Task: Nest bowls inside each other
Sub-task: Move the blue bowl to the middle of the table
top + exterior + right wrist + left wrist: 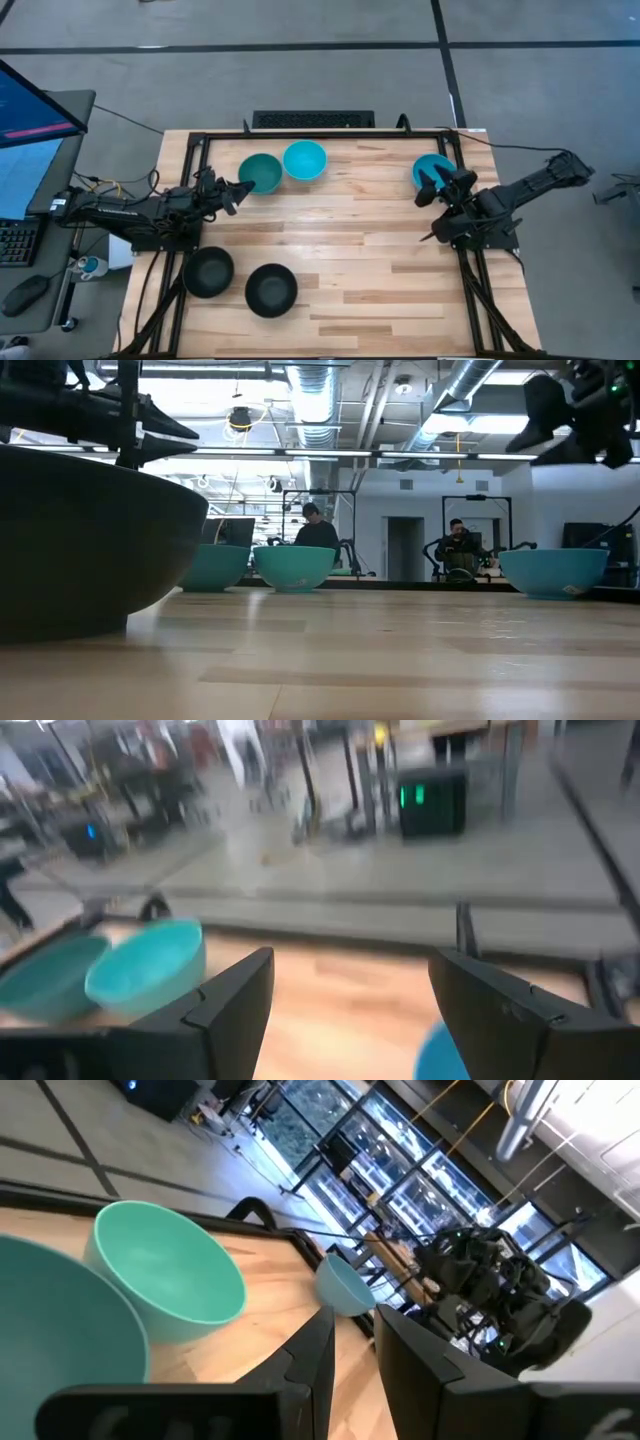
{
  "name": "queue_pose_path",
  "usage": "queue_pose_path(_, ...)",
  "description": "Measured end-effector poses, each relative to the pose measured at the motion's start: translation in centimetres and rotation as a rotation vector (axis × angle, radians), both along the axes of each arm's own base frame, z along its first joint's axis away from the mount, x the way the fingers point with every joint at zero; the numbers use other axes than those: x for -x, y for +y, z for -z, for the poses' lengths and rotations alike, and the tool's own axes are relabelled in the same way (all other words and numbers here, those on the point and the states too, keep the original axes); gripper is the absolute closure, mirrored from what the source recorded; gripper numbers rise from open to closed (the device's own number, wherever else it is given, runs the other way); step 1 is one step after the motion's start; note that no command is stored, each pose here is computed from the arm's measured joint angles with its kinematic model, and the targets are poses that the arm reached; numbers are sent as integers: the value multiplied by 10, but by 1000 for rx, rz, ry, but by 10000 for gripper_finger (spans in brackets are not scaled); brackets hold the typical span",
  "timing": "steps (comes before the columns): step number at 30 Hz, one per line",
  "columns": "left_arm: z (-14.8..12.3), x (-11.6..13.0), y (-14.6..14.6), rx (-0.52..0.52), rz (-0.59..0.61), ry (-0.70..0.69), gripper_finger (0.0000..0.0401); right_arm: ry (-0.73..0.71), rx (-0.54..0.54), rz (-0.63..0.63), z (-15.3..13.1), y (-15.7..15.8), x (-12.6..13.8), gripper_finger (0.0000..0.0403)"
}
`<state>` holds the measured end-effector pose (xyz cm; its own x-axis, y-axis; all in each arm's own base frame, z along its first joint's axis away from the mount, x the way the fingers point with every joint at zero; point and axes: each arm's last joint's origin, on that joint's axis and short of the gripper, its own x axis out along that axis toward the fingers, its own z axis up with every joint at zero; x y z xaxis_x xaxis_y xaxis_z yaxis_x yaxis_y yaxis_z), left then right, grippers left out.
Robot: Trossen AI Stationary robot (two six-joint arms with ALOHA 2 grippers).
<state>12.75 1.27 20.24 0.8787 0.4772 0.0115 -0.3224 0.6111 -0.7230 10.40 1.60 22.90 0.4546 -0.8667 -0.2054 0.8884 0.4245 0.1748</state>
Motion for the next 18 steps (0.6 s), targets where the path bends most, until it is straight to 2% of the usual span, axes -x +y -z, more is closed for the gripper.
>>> queue_pose_path(5,0,0,0,24,1,-14,335,-4,-10,-7,0,1,-3,111)
queue_pose_path(8,0,0,0,31,1,-18,335,-174,14,73,-5,-2,-7,111)
queue_pose_path(10,0,0,0,33,1,-19,335,-278,-8,107,-8,-3,-11,111)
queue_pose_path(14,-1,0,0,62,12,-40,335,-362,-42,137,-12,-5,-13,111)
queue_pose_path(18,-6,-1,-2,70,92,-100,335,-454,-86,158,-16,-5,-20,111)
